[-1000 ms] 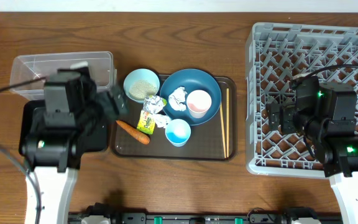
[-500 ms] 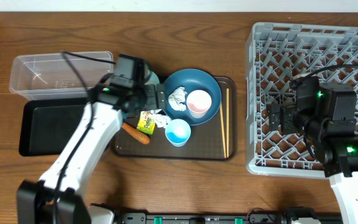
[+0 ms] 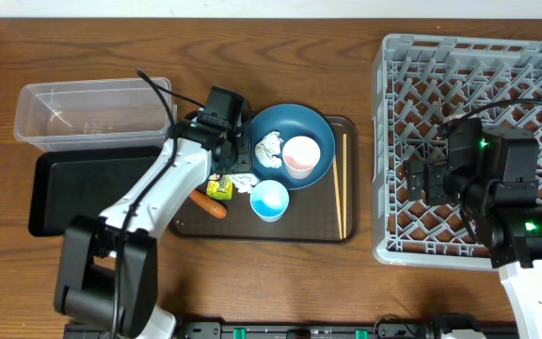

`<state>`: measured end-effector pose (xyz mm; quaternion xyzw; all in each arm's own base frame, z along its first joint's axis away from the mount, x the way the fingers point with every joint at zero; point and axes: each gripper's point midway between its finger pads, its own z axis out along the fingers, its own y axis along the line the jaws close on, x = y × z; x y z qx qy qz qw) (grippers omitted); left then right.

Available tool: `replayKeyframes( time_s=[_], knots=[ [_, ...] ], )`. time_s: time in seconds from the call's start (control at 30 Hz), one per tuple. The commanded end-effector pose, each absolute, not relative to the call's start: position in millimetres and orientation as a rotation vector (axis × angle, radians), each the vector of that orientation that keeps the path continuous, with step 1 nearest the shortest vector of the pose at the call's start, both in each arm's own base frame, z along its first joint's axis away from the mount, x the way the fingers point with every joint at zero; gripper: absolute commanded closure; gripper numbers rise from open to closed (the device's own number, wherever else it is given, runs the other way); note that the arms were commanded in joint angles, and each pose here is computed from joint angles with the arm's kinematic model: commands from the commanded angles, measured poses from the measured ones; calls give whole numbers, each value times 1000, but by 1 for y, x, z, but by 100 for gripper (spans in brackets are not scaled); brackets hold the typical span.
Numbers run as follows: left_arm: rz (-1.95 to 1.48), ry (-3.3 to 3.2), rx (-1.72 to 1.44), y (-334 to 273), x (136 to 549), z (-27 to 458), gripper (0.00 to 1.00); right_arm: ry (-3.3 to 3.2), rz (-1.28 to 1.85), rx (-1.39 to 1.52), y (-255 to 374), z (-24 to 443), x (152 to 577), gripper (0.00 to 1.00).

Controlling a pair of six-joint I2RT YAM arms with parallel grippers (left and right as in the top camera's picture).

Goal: Sort waste into correct bins and load items into the dishwasher rack
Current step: 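Reach the left gripper to the foil and yellow wrapper on the tray, then grasp the foil and wrapper with the left gripper, carry to clear bin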

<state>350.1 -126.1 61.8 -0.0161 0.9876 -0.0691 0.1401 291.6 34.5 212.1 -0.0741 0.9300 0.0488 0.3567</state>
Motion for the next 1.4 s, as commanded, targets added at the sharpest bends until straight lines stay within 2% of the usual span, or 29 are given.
replayKeyframes(
  time_s=[0.0,0.2,0.33,0.47,0.57,0.67,1.03,1.27,1.37],
  knots=[
    [-179,2838,-46,-126,356,61,48,2391,111,-199,32,218,294,1],
    [-180,2835,-46,-126,357,62,48,2391,111,-199,32,218,294,1],
    [-187,2820,-45,-127,357,68,45,2395,111,-199,32,217,294,1],
    [-199,2787,-29,-127,359,80,36,2396,111,-199,32,217,294,1],
    [-202,2753,30,-128,360,91,25,2396,111,-199,32,217,294,1],
    [-212,2731,77,-130,361,97,20,2395,112,-196,32,217,294,1],
    [-259,2720,255,-162,357,89,20,2397,120,-176,33,217,294,1],
    [-147,2755,271,-155,358,69,20,2399,129,-154,33,217,294,1],
    [-137,2778,274,-155,357,60,27,2399,129,-155,33,217,294,1]
  ],
)
